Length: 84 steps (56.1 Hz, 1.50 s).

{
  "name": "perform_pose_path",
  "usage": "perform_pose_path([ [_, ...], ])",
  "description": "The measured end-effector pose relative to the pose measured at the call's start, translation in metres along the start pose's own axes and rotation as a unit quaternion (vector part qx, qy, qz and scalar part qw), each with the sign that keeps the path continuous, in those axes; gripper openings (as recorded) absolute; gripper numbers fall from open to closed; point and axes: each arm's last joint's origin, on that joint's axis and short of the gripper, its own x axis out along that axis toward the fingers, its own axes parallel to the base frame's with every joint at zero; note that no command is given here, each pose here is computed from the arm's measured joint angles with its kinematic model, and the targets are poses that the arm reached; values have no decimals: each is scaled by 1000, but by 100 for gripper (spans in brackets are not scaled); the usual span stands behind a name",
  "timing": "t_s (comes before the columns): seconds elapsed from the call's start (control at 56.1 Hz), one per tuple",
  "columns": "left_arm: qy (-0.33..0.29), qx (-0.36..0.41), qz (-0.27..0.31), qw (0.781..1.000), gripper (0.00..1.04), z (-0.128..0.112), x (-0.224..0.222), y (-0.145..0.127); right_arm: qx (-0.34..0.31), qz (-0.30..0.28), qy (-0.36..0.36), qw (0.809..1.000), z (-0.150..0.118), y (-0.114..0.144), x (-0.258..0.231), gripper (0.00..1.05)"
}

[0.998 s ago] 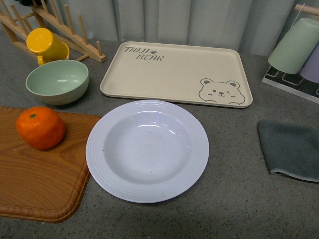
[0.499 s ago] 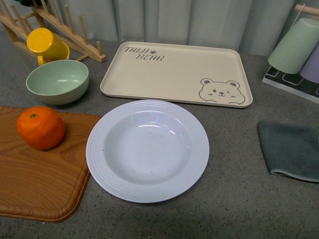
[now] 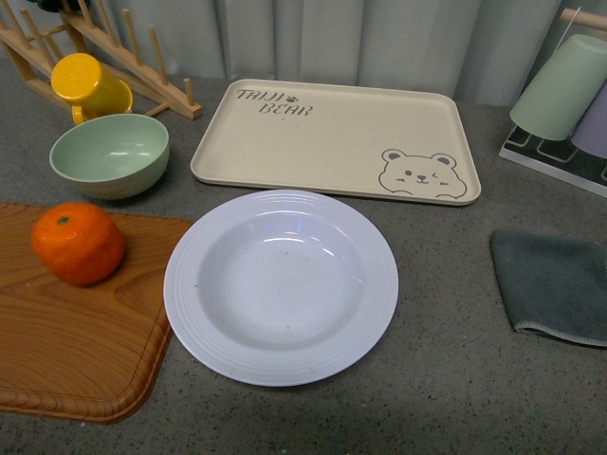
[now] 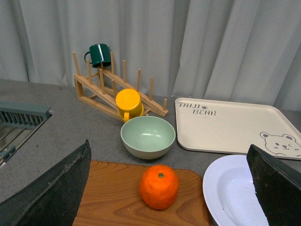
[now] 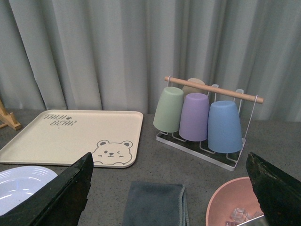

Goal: Place orange and plate with both arms

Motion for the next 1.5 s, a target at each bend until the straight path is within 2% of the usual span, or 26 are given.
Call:
perform_pose_path([
  [0.891,0,0,0,1000,98,0,0,0,0,0,0,1000,0,0,0,95],
  [0.927,6,-9,22,1000,98,-1,1,0,0,0,0,1000,0,0,0,95],
  [0.962,23,-24,82,996,98,-4,2,0,0,1,0,1000,0,0,0,95],
  [1.051,47,-41,185,981,98,-9,3,1,0,0,0,1000,0,0,0,95],
  [1.123,52,-50,217,973,98,-10,4,3,0,-1,0,1000,0,0,0,95],
  [1.354,133,-101,146,975,98,1,36,7,0,0,0,1000,0,0,0,95],
  [1.497,196,-137,82,968,98,1,71,6,0,0,0,1000,0,0,0,95],
])
